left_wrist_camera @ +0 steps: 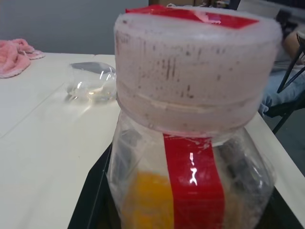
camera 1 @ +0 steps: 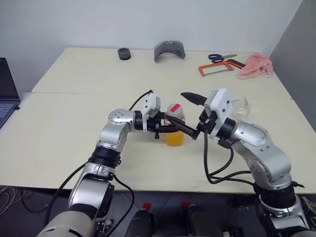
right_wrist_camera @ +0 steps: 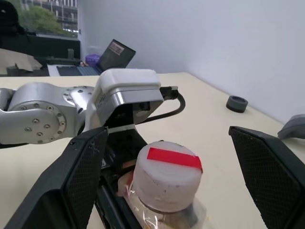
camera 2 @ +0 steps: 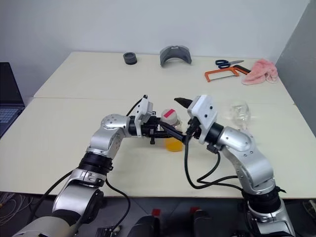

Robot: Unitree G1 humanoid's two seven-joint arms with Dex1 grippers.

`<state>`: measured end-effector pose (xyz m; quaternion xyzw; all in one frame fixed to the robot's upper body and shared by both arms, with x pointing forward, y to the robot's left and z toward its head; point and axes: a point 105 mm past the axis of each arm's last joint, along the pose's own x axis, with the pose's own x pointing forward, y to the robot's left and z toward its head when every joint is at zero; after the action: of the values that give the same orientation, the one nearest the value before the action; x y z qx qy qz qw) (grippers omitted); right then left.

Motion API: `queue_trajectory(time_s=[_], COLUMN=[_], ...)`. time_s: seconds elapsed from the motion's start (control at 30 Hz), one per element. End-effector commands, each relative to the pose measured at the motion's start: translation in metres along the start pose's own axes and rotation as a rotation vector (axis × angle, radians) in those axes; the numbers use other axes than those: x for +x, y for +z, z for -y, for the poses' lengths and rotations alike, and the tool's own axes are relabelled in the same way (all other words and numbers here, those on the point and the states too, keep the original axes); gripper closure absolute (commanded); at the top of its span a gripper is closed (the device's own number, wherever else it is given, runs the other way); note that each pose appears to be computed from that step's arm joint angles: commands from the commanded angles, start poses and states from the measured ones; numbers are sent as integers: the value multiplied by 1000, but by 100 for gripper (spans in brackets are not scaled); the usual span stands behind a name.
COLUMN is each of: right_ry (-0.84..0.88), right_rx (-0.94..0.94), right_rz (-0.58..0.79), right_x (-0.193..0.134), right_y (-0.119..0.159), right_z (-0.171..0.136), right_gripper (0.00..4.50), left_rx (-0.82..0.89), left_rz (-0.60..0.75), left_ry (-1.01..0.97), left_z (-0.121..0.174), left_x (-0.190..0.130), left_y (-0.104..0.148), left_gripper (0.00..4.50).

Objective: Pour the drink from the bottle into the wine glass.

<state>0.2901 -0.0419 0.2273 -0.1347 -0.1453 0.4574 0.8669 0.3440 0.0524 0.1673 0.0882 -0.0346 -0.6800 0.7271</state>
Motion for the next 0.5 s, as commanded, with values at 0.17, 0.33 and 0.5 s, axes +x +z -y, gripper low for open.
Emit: queue_trajectory(time_s=[0.17, 0.33, 0.5], right_ry=[-79, -128, -139], right_rx=[-73, -59, -18], right_rz=[8, -13, -5], right_x=[0, -7, -17], right_y=[3, -1, 2], right_z=[14, 24, 28], right_gripper=[19, 19, 19], left_rx=[58, 65, 67], left_rz=[36, 40, 47], left_ry=[-16, -6, 17], left_z=[-1, -2, -4], left_x=[1, 3, 2], left_y=[18, 17, 16], left_gripper=[281, 281, 281])
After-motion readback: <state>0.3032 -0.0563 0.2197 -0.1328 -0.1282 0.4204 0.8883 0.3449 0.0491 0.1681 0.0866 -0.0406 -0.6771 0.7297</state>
